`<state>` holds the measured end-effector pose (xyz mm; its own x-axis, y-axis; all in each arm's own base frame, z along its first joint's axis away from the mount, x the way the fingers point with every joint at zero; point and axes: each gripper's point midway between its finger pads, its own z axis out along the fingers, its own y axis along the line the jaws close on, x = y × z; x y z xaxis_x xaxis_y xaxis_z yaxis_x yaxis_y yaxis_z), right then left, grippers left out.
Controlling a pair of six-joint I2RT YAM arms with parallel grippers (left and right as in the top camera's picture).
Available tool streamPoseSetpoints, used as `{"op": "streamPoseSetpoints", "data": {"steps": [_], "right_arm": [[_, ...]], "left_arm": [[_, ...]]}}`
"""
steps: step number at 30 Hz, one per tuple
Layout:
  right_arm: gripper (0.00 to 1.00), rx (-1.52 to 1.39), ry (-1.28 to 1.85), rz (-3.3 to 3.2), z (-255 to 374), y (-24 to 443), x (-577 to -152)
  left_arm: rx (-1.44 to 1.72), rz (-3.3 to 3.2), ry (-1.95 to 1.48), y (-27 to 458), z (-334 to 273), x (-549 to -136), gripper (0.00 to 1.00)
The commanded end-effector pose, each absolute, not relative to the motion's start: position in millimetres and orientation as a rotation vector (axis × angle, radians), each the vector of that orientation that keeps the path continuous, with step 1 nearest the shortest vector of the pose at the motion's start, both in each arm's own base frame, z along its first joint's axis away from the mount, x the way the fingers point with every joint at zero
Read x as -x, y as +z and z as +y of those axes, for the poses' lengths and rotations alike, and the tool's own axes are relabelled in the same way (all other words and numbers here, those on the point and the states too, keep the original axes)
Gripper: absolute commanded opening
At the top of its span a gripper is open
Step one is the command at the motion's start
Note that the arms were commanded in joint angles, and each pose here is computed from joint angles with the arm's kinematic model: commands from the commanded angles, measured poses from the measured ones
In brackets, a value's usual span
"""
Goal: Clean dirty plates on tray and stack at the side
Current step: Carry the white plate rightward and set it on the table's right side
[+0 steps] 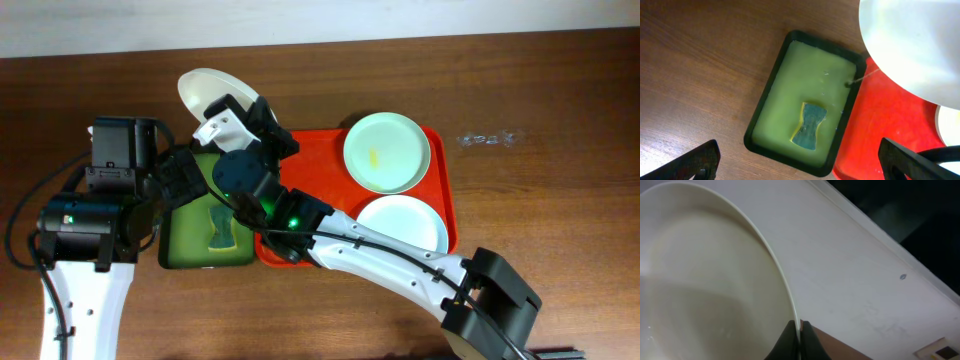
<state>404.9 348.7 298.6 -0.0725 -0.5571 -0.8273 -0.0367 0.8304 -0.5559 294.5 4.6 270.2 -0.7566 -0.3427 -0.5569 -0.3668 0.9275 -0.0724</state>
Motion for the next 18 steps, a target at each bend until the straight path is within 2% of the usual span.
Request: {"op": "streamPoseSetpoints", "data": {"steps": [1,5,14,18], "right_arm": [[0.04,0.304,-0.382,1.616,342.3,309.9,-400.6],[0.04,0.157,-0.300,1.699,332.7,287.2,-397.7],[0.04,0.068,0.147,2.168,337.0,181.6,-391.0],[0.04,0.081,0.351,2.286,333.1,175.6,-399.8]], "left_arm": [[0.520,2.482,0.036,274.3,3.9,-295.5,0.99],[0.520,2.482,0.036,274.3,3.9,-295.5,0.99],[0.520,2.482,0.036,274.3,3.8,-295.4,0.99],[0.520,2.482,0.036,274.3,3.9,-295.4,0.99]]}}
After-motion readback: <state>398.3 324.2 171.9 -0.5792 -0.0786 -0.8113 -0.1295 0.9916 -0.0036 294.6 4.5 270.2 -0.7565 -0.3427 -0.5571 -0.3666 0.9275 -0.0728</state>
